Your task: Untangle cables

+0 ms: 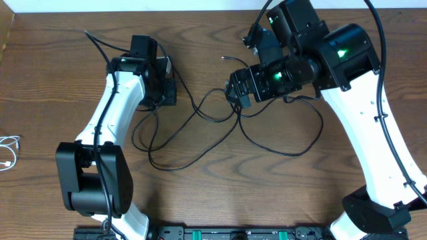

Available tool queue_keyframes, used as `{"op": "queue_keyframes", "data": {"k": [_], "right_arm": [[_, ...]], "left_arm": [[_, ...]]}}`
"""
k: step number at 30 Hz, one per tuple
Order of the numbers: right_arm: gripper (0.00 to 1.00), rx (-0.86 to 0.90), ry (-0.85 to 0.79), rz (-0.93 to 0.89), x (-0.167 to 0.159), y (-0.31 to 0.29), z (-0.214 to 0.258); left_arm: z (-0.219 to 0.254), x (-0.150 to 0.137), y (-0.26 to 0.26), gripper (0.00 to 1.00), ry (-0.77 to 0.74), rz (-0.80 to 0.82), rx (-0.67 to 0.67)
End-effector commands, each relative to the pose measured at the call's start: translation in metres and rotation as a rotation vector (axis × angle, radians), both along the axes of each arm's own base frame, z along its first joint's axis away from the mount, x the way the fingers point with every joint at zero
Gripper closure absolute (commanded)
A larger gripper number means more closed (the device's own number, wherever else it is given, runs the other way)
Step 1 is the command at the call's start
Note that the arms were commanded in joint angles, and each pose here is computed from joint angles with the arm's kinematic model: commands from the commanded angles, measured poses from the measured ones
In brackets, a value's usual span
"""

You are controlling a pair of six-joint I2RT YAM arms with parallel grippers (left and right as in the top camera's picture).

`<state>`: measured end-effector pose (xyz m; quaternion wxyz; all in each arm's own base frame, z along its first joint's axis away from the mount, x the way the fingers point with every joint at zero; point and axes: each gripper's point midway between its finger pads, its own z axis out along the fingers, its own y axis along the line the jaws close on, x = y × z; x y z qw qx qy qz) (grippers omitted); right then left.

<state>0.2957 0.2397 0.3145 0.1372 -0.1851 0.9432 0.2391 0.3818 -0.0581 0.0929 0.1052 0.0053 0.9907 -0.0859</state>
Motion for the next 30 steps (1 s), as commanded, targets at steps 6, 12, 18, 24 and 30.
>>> {"op": "queue_keyframes", "data": {"k": [6, 12, 18, 24, 30], "right_arm": [[0.01, -0.013, -0.014, 0.013, -0.004, 0.002, 0.002], [0.01, -0.013, -0.015, 0.012, -0.004, 0.002, 0.002], [0.01, -0.05, -0.036, -0.007, 0.001, -0.004, 0.0], [0.01, -0.055, -0.04, -0.01, 0.002, -0.005, 0.0], [0.01, -0.071, -0.05, -0.019, 0.004, -0.008, -0.001]], "left_arm": [[0.015, 0.008, 0.004, 0.93, -0.032, 0.032, 0.004], [0.123, 0.038, 0.016, 0.93, -0.281, 0.153, -0.048], [0.24, 0.033, 0.072, 0.93, -0.58, 0.378, -0.02], [0.279, -0.007, 0.167, 0.93, -0.685, 0.729, 0.078], [0.251, -0.048, 0.235, 0.93, -0.553, 1.04, 0.076]]}}
